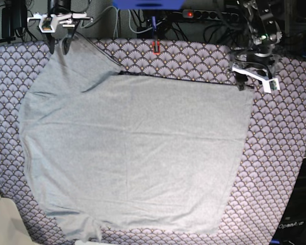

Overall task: Fold the T-shirt properly
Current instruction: 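Lower both grippers onto the shirt's shoulder corners at the collar side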

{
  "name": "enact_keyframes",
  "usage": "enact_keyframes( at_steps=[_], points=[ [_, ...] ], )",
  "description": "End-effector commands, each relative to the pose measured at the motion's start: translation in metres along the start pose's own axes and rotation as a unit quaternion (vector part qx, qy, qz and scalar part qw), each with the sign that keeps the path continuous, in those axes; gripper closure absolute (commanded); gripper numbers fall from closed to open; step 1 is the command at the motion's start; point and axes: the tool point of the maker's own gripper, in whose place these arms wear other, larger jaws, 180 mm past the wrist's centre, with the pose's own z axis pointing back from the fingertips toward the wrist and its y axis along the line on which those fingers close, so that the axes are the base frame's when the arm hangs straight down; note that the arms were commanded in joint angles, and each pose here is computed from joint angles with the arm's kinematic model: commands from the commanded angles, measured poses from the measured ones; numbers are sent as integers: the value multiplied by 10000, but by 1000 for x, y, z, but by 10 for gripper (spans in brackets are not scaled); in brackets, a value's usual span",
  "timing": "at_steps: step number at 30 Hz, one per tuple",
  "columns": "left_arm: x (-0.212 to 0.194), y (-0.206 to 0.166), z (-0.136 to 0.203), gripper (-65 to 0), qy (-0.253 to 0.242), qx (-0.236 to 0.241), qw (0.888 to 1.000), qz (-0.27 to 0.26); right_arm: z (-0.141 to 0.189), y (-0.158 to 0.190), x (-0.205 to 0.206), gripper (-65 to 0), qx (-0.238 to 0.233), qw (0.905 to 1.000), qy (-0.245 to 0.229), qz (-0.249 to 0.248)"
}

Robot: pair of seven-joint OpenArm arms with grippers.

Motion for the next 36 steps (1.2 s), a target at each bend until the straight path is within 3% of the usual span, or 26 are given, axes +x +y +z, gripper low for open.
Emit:
enact_keyframes(
  at_steps=[1, 13, 22, 24, 31, 34, 36],
  points=[
    [11, 1, 0, -421, -197, -4, 9998, -5, 2, -3, 8, -254, 53, 9998, -160, 54],
    [-6, -2, -33, -421, 149, -34, 9996, 251, 2, -5, 8, -254, 44, 9998, -159, 86],
    [-10, -4, -31, -419, 190, -70, 9994, 265, 1, -5, 10, -254, 48, 9998, -189, 83],
    [-18, -1, -27, -379, 269, -49, 9993, 248, 1, -5, 10, -254, 48, 9998, -189, 83],
    [-21, 0, -28, -102, 310, -40, 9992, 248, 1, -5, 10, -253, 44, 9998, -188, 77],
    [-19, -1, -29, -43, 288, -46, 9993, 252, 1, -5, 10, -253, 44, 9998, -188, 77],
    [-14, -3, -31, -41, 245, -64, 9993, 260, 1, -5, 10, -253, 44, 9998, -188, 77]
  ],
)
